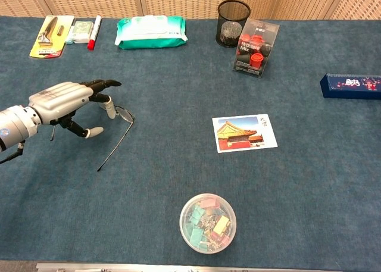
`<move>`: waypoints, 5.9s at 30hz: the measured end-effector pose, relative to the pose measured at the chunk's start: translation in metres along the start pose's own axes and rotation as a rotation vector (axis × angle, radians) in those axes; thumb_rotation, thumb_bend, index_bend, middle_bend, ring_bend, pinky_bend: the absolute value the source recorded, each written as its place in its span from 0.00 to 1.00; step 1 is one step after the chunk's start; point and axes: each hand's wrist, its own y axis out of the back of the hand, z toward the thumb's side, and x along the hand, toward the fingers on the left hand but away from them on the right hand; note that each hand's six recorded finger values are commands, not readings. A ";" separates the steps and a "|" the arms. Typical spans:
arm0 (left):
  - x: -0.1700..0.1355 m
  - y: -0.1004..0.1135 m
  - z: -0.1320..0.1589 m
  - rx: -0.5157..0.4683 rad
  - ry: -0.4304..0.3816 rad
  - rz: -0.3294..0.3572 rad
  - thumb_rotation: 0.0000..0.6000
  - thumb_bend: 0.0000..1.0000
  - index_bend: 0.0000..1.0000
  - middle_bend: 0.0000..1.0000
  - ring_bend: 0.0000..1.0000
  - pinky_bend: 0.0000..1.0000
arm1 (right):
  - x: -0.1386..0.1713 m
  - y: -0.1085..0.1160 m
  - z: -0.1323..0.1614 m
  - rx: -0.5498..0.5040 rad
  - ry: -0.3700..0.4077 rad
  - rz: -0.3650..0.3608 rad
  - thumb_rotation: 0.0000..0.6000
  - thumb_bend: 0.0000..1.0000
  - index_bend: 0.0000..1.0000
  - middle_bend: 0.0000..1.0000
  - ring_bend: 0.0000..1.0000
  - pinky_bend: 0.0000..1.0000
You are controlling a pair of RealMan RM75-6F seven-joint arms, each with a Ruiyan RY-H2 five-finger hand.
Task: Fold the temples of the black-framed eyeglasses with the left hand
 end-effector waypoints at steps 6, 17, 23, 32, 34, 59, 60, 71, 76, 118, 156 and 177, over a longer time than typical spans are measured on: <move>0.004 0.001 0.004 0.044 -0.013 0.007 1.00 0.32 0.35 0.02 0.01 0.10 | 0.001 0.001 -0.002 -0.003 -0.004 -0.003 1.00 0.60 0.58 0.52 0.42 0.66; 0.014 0.001 0.012 0.074 -0.031 -0.006 1.00 0.32 0.34 0.02 0.01 0.10 | 0.004 -0.001 -0.005 -0.012 -0.014 -0.001 1.00 0.60 0.58 0.52 0.42 0.66; 0.025 0.001 0.016 0.091 -0.044 -0.020 1.00 0.32 0.34 0.02 0.00 0.10 | 0.006 -0.003 -0.007 -0.014 -0.021 0.002 1.00 0.60 0.58 0.52 0.42 0.66; 0.046 0.002 0.024 0.123 -0.066 -0.041 1.00 0.32 0.34 0.02 0.00 0.10 | 0.009 -0.006 -0.010 -0.019 -0.029 0.011 1.00 0.60 0.58 0.52 0.42 0.66; 0.050 0.002 0.027 0.134 -0.071 -0.048 1.00 0.32 0.34 0.01 0.00 0.10 | 0.009 -0.006 -0.010 -0.021 -0.030 0.012 1.00 0.60 0.58 0.52 0.42 0.66; 0.035 0.028 0.030 0.196 -0.051 0.009 1.00 0.32 0.34 0.01 0.00 0.10 | 0.006 -0.006 -0.003 -0.052 -0.001 0.004 1.00 0.60 0.58 0.52 0.42 0.66; 0.033 0.029 0.029 0.199 -0.046 0.014 1.00 0.32 0.35 0.01 0.00 0.10 | 0.006 -0.006 -0.002 -0.054 0.000 0.003 1.00 0.60 0.58 0.52 0.42 0.66; 0.001 0.057 0.013 0.213 0.029 0.136 1.00 0.32 0.35 0.05 0.02 0.11 | 0.003 -0.003 0.003 -0.065 0.016 -0.010 1.00 0.60 0.58 0.52 0.42 0.66; -0.010 0.074 0.010 0.204 0.054 0.248 1.00 0.32 0.35 0.07 0.03 0.11 | 0.002 -0.004 0.003 -0.061 0.014 -0.008 1.00 0.60 0.58 0.52 0.42 0.66; -0.007 0.094 -0.062 0.143 0.254 0.416 1.00 0.23 0.06 0.04 0.02 0.11 | -0.012 0.001 0.014 -0.105 0.028 -0.051 1.00 0.60 0.58 0.52 0.42 0.66; 0.018 0.071 -0.014 0.049 0.134 0.406 1.00 0.23 0.06 0.04 0.02 0.11 | -0.007 -0.004 0.003 -0.114 0.000 -0.036 1.00 0.60 0.58 0.52 0.42 0.66; 0.041 0.041 0.008 0.006 0.095 0.340 1.00 0.22 0.06 0.04 0.02 0.11 | -0.003 -0.004 0.000 -0.120 -0.002 -0.034 1.00 0.60 0.58 0.52 0.42 0.66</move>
